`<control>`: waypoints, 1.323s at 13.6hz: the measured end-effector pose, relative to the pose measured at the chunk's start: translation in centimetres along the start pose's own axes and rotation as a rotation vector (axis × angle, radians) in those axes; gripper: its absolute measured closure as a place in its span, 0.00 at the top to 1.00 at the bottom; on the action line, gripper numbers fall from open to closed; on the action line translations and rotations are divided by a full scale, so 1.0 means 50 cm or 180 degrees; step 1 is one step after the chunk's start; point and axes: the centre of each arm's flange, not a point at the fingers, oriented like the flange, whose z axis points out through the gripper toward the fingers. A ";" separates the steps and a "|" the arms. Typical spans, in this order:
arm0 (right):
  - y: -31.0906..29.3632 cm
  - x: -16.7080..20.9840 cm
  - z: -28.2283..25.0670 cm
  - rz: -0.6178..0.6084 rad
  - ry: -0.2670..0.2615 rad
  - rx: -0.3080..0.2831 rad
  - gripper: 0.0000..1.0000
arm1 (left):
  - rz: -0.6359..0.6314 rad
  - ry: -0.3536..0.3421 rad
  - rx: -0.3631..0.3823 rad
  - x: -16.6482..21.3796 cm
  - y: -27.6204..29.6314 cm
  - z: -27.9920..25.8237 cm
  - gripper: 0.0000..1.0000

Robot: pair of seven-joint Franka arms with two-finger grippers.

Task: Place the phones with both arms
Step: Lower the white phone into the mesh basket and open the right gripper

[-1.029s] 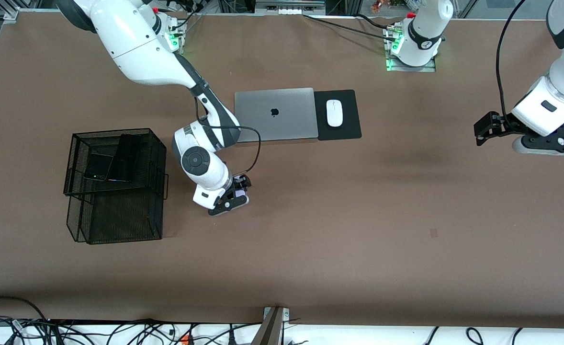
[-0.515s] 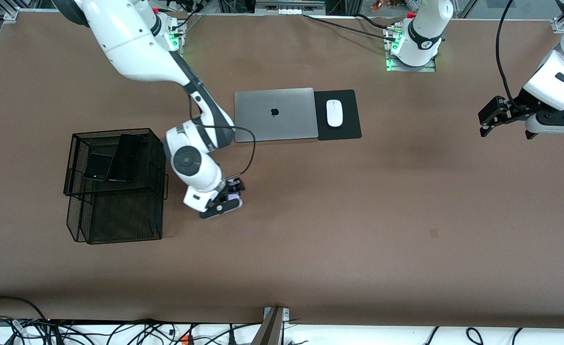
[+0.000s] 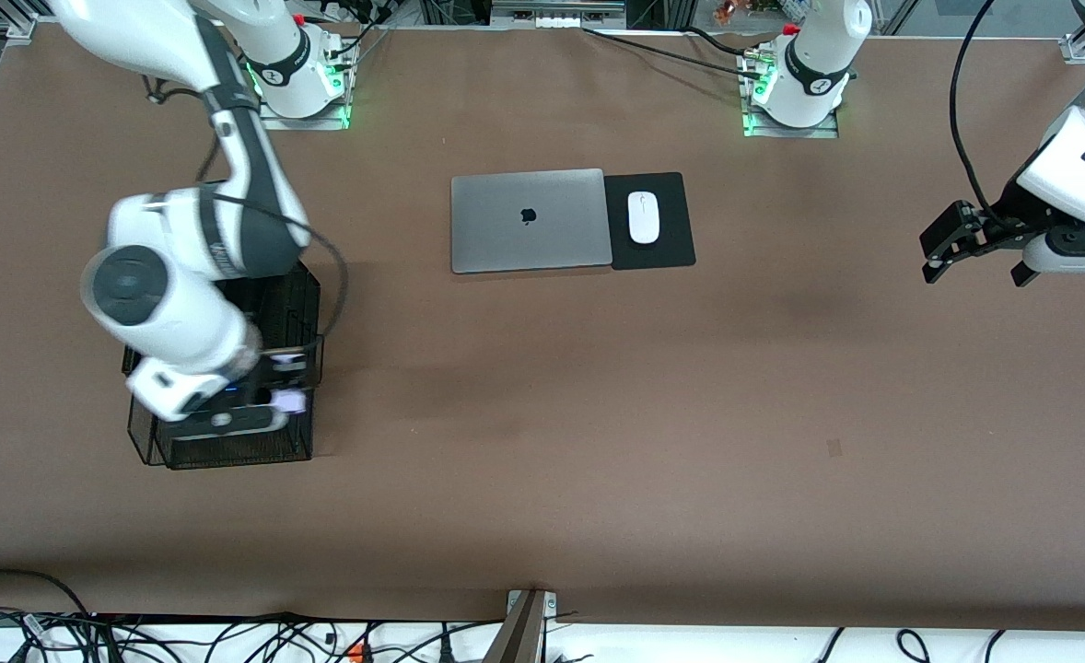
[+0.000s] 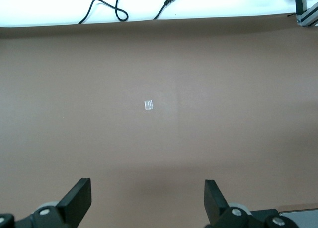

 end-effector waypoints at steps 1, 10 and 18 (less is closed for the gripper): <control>0.049 0.005 0.001 0.0039 0.0007 -0.0052 0.84 | 0.0004 -0.0004 -0.0001 0.001 -0.002 0.002 1.00; 0.214 0.076 0.182 0.0396 0.0152 0.0062 0.84 | 0.0054 -0.0086 -0.0003 -0.003 0.009 0.004 1.00; 0.235 0.042 0.270 0.0488 -0.0256 0.0448 0.84 | 0.0222 -0.0135 0.0018 -0.019 0.014 -0.023 1.00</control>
